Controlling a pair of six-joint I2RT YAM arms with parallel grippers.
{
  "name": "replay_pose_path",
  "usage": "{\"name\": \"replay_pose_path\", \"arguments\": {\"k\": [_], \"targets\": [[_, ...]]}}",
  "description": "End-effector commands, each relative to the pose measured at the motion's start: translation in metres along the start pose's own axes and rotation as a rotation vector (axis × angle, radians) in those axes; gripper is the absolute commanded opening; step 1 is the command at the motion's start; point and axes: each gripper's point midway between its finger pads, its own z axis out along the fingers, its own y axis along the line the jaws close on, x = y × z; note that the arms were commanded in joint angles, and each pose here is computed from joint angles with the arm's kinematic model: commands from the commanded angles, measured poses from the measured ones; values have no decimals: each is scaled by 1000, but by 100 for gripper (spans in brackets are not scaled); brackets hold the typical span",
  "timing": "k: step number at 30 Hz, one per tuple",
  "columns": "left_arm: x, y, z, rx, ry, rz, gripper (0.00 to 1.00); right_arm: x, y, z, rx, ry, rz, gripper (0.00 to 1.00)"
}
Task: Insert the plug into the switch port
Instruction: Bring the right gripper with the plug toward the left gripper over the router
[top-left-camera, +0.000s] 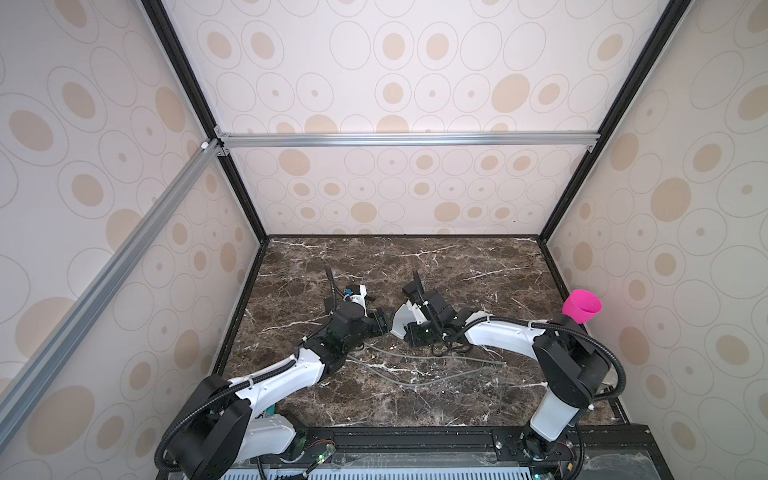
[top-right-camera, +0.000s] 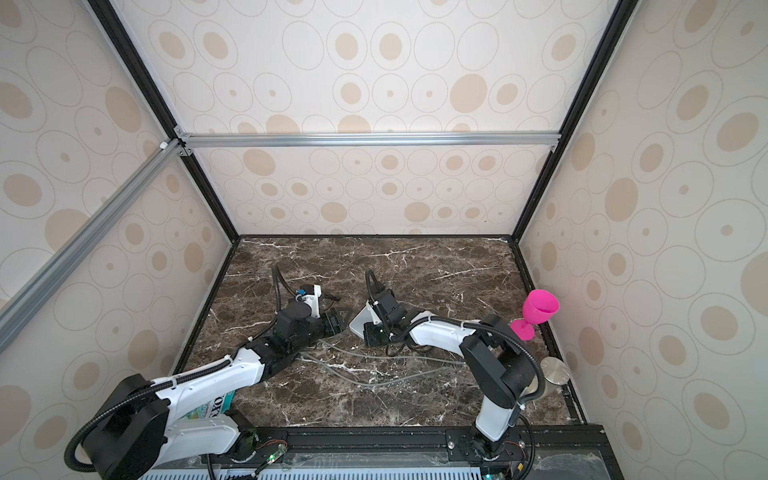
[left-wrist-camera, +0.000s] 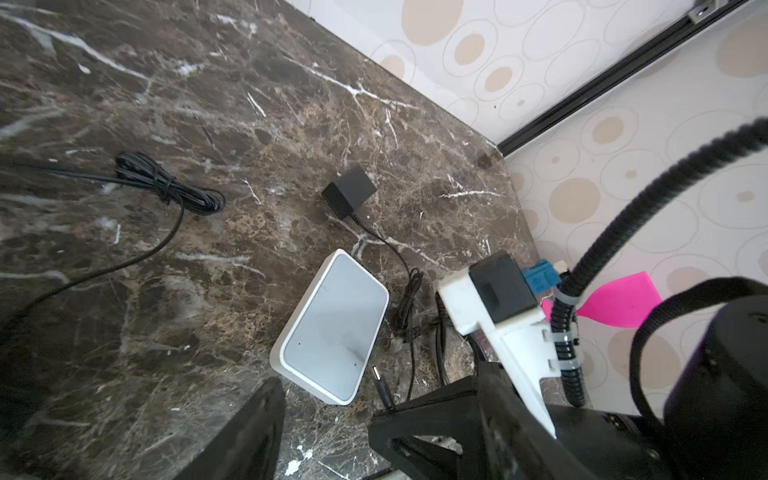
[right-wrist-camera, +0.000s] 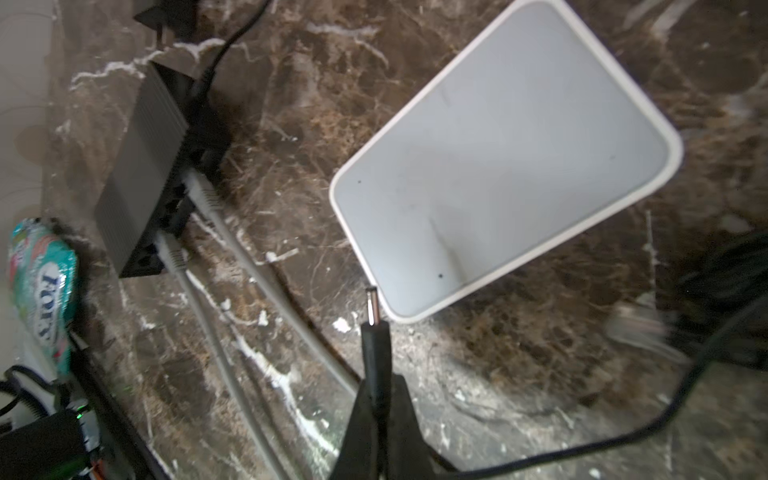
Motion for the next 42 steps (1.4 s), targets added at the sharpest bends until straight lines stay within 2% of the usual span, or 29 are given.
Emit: {"name": "replay_pose_path", "arguments": {"k": [1,5,9,10,11,13,16,19,21,25,28,31,42], "targets": [[2,-9,-6,45,6,72,73,-4,-2,-23,1,-45,-75,0],[0,-49,-12,201,52,289,64,8,2,-49,-32,-14,-322,0],[0,-98,-26,435,50,642,58,13,1,-83,-5,-20,-580,0],[4,-110,-33,514,48,765,47,14,-1,-90,15,-26,-635,0],[9,-116,-38,559,52,854,39,13,-3,-96,34,-38,-673,0],[12,-122,-47,605,52,1045,38,15,-1,-107,35,-43,-776,0],[40,-122,-71,777,63,1402,42,22,4,-121,12,-54,-904,0],[53,-109,-74,797,77,1568,44,25,7,-135,11,-82,-976,0],[61,-105,-75,845,106,1636,44,30,11,-144,-4,-91,-1023,0],[73,-107,-75,947,132,1657,44,40,30,-155,-118,-145,-1116,0],[71,-117,-74,993,111,1642,45,43,41,-156,-186,-185,-1125,0],[67,-125,-75,1013,88,1630,46,44,44,-152,-214,-161,-1108,0],[64,-133,-86,1042,67,1591,46,38,57,-150,-263,-161,-1090,0]]}}
